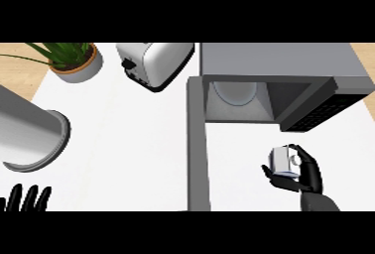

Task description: Pick up the milk, place it into the microwave and close the microwave

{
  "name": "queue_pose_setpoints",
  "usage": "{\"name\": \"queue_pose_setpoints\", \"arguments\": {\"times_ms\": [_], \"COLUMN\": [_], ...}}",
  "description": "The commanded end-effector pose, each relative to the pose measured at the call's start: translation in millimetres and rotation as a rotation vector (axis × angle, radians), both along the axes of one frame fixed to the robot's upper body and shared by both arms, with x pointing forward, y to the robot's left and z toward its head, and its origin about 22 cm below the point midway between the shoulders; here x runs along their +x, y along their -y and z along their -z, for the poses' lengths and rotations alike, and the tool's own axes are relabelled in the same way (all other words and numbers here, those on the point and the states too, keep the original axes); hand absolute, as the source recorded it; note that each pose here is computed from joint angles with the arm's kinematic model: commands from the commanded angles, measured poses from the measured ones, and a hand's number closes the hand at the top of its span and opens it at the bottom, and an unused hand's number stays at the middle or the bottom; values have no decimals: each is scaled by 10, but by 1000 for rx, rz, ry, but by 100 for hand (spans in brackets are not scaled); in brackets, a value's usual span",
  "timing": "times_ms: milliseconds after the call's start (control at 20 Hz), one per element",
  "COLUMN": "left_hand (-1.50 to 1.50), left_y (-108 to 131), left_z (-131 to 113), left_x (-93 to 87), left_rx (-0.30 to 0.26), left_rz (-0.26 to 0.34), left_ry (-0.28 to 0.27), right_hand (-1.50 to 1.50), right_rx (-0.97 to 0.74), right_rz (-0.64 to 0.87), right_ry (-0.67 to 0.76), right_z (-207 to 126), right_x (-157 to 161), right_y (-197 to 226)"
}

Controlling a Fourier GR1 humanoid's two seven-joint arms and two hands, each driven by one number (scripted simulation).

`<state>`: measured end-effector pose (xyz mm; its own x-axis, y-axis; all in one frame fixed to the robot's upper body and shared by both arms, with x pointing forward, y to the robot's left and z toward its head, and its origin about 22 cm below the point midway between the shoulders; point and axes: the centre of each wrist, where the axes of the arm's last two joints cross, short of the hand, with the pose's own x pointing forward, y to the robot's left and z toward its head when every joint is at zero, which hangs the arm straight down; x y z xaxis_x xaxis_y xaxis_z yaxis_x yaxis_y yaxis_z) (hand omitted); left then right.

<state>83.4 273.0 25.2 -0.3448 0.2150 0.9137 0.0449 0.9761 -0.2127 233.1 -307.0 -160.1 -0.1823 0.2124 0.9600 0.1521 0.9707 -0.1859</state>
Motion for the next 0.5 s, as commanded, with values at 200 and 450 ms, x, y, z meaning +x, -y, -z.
{"name": "queue_pose_setpoints", "arguments": {"times_ms": [200, 450], "left_hand": [-150, -150], "left_y": [83, 3], "left_z": [-56, -42], "left_x": [-15, -12], "left_rx": [8, -17], "left_rz": [-1, 9], "left_ry": [1, -8], "right_hand": [150, 150], "right_rx": [23, 69], "right_rz": [3, 47], "right_ry": [196, 196], "right_z": [6, -120], "right_x": [87, 372], "right_y": [-210, -405]}}
